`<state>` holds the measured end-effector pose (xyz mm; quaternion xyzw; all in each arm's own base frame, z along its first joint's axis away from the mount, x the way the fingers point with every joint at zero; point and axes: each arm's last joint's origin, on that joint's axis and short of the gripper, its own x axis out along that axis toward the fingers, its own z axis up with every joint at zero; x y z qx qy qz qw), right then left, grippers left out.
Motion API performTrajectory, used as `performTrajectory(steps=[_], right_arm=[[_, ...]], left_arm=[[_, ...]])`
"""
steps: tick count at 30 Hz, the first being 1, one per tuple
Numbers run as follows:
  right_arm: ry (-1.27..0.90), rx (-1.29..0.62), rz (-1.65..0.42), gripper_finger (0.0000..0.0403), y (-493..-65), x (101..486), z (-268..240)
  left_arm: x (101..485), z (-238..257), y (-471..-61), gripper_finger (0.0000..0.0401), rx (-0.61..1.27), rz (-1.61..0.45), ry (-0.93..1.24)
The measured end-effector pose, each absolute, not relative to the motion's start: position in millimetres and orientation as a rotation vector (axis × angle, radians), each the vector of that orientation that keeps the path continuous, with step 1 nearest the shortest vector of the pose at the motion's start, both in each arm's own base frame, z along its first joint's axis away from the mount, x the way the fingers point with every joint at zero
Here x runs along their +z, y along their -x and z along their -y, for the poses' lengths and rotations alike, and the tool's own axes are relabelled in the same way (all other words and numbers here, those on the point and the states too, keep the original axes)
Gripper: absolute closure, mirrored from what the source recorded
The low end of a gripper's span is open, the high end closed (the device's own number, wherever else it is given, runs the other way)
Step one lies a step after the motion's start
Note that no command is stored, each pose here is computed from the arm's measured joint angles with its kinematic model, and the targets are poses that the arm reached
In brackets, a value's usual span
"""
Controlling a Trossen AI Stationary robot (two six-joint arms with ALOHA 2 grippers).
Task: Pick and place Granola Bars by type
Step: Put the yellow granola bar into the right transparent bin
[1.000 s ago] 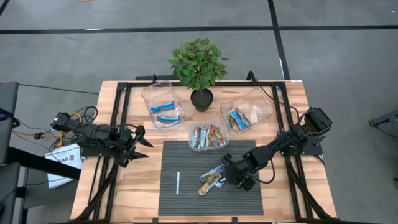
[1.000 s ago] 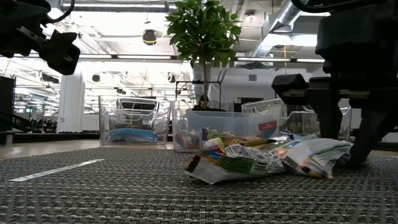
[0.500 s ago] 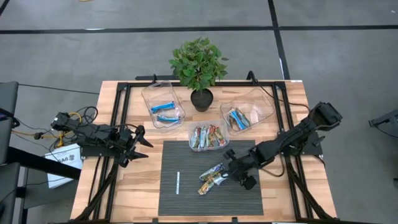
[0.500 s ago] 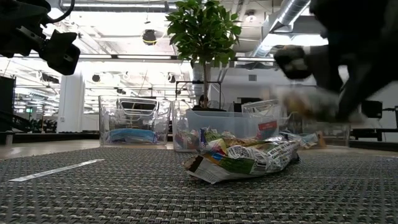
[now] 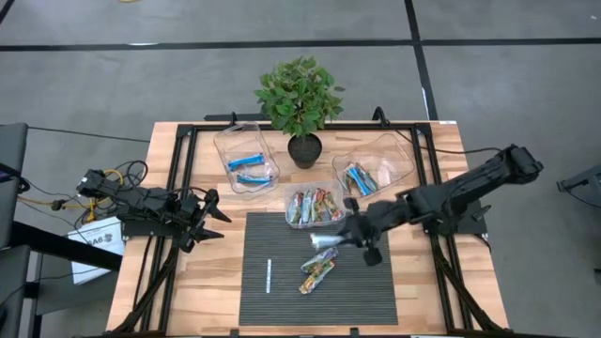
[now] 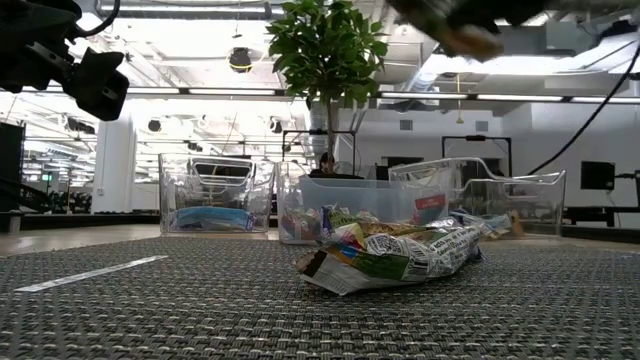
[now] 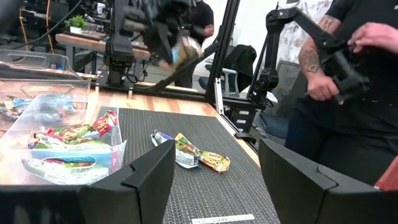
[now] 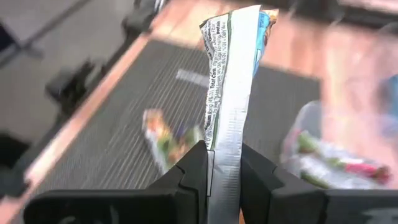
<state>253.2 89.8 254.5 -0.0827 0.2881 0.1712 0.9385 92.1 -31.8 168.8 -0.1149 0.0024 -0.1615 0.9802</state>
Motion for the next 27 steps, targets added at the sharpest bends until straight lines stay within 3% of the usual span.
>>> performTrajectory(steps=[13,27], right_arm=[[0.035,0.208,-0.264,0.0345,-243,308,-52],[-0.087,-0.013,-0.324,0.0345,-249,301,-1]], left_arm=[[169,32,-92,0.0177,-0.325,-0.005,0.231],[169,32,-92,0.0177,-0.325,-0.005,0.231]])
